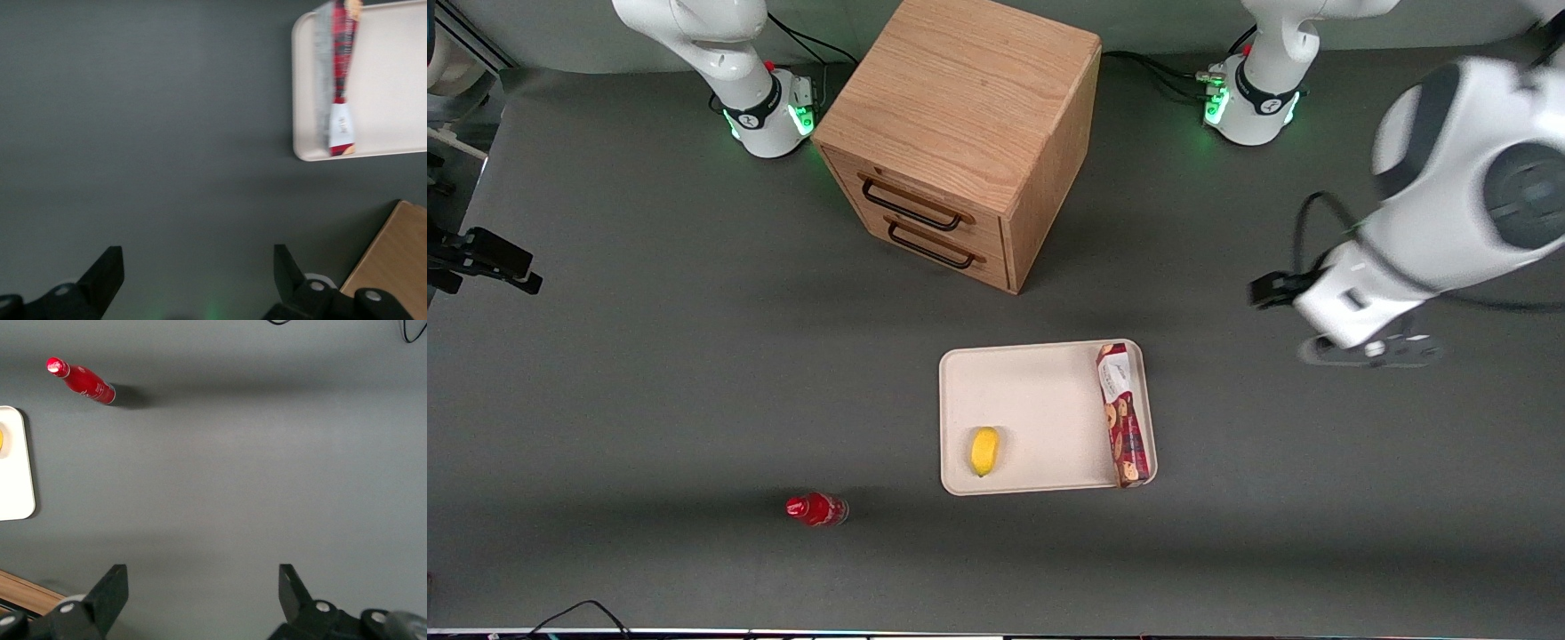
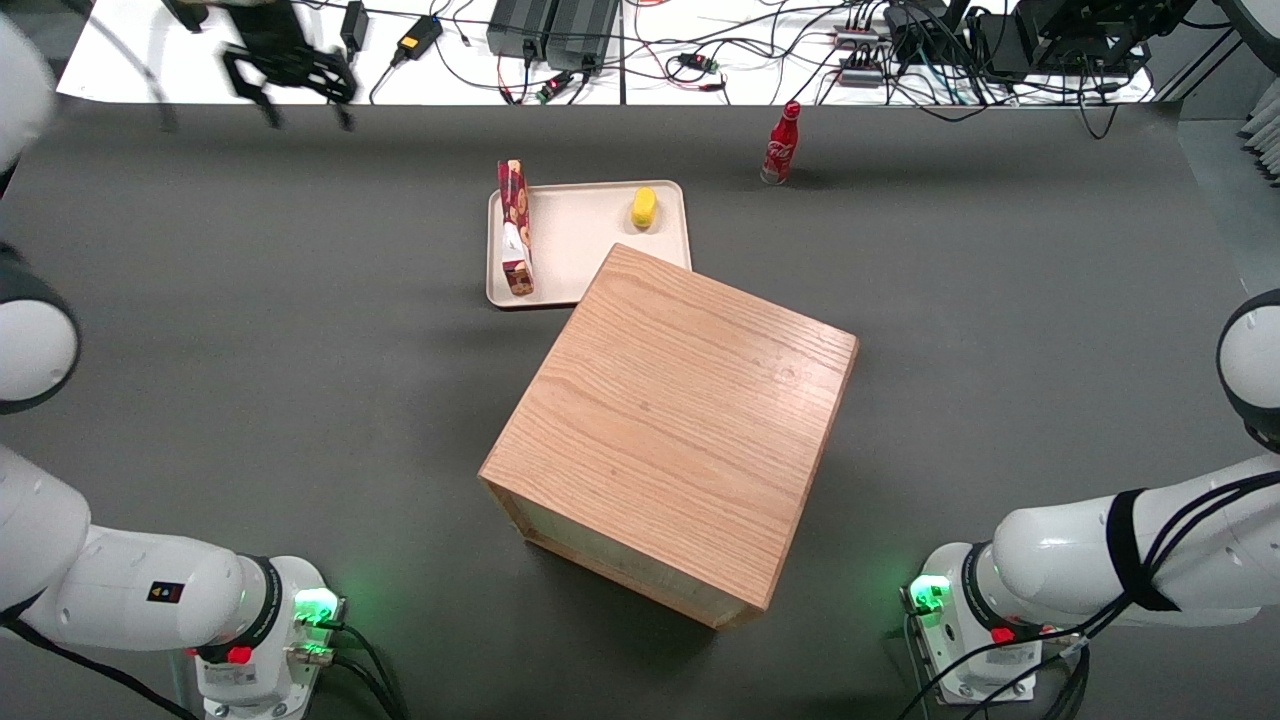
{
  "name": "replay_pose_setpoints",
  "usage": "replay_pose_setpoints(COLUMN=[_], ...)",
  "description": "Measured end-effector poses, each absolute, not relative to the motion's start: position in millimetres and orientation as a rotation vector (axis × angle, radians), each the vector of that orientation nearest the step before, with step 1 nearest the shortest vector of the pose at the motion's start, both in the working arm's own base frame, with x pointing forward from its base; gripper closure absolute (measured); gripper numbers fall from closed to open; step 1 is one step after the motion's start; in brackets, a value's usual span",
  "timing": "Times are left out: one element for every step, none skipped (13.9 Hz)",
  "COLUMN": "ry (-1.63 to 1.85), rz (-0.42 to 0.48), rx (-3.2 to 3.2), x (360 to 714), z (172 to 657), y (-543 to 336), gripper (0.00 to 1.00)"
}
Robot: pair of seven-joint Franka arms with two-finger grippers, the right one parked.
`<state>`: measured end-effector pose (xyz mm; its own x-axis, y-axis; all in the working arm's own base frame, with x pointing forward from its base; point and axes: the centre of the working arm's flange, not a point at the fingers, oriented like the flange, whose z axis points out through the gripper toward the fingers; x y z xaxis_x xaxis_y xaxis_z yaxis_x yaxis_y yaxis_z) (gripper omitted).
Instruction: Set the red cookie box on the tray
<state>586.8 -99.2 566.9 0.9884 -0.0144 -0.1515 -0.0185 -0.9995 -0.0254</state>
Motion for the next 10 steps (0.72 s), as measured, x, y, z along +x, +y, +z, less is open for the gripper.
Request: replay_pose_setpoints(ry=[0.017, 0.009, -0.004, -0.011, -0.011, -0.008, -0.003, 0.001, 0.003, 0.004], rz=[0.218, 0.209, 0.201, 0.176, 0.132, 0.101, 0.096, 0.094, 0.094, 0.086], rx=[-3.108, -3.11, -3.114, -3.118, -3.122, -3.126, -3.127, -3.128, -3.125, -3.121], x=[579.0, 570.2, 560.7, 551.8, 543.9, 535.4, 527.5, 522.4, 520.3, 520.9], z=[580.0, 586.5, 589.2, 588.4, 584.6, 577.9, 571.1, 567.2, 565.2, 565.6], y=[-76.4, -55.3, -38.7, -29.1, -25.5, -25.2, -26.0, -26.7, -26.7, -26.2], gripper=[0.0, 0.0, 0.0, 0.0, 0.0, 0.0, 0.0, 0.0, 0.0, 0.0])
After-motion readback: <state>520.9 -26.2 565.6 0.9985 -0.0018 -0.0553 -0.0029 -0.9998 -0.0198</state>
